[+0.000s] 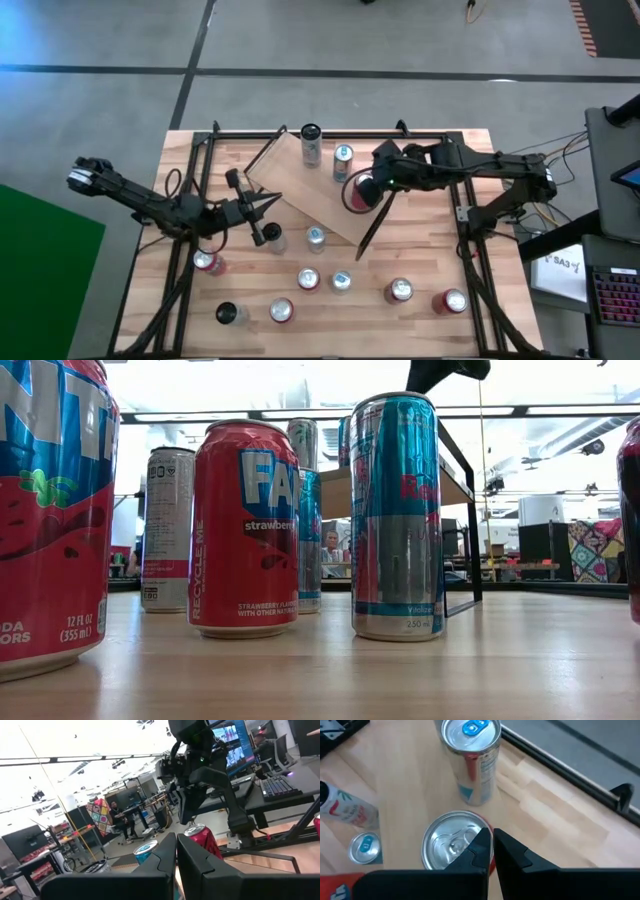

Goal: Place canned beverage on shelf
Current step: Put the red/black soda can on the shelf

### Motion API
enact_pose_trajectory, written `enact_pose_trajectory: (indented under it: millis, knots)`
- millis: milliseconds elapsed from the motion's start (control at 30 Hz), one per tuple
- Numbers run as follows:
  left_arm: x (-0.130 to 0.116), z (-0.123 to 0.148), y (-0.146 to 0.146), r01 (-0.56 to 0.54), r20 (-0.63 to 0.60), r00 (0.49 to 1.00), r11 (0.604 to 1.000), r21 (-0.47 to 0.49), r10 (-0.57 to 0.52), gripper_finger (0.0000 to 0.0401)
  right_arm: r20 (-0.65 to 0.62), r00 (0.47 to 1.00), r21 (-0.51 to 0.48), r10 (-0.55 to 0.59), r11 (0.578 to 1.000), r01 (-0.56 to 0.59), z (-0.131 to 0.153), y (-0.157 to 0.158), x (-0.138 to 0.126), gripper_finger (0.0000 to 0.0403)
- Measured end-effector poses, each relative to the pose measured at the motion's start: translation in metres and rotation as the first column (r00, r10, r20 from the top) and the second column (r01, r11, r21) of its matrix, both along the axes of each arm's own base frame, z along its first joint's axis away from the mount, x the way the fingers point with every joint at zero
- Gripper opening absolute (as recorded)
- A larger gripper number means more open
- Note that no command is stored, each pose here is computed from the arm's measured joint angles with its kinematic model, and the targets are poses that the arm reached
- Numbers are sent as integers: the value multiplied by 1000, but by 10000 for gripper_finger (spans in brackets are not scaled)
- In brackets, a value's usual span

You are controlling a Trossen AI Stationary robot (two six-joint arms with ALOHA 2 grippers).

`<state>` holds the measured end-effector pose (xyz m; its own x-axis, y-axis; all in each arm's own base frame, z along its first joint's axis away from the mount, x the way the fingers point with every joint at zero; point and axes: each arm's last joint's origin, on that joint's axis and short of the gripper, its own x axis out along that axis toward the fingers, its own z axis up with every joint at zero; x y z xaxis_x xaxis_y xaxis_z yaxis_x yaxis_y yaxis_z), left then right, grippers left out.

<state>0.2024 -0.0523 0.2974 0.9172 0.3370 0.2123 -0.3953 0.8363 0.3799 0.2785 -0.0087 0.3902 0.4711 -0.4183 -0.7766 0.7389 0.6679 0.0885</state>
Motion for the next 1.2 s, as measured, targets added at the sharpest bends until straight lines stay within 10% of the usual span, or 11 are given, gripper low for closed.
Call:
enact_pose_trajectory:
  millis: [1200]
  knots:
    - [-1, 2, 2, -34, -15, 999, 994, 103, 35, 0, 43, 999, 55, -29, 998, 26, 9, 3, -3, 12]
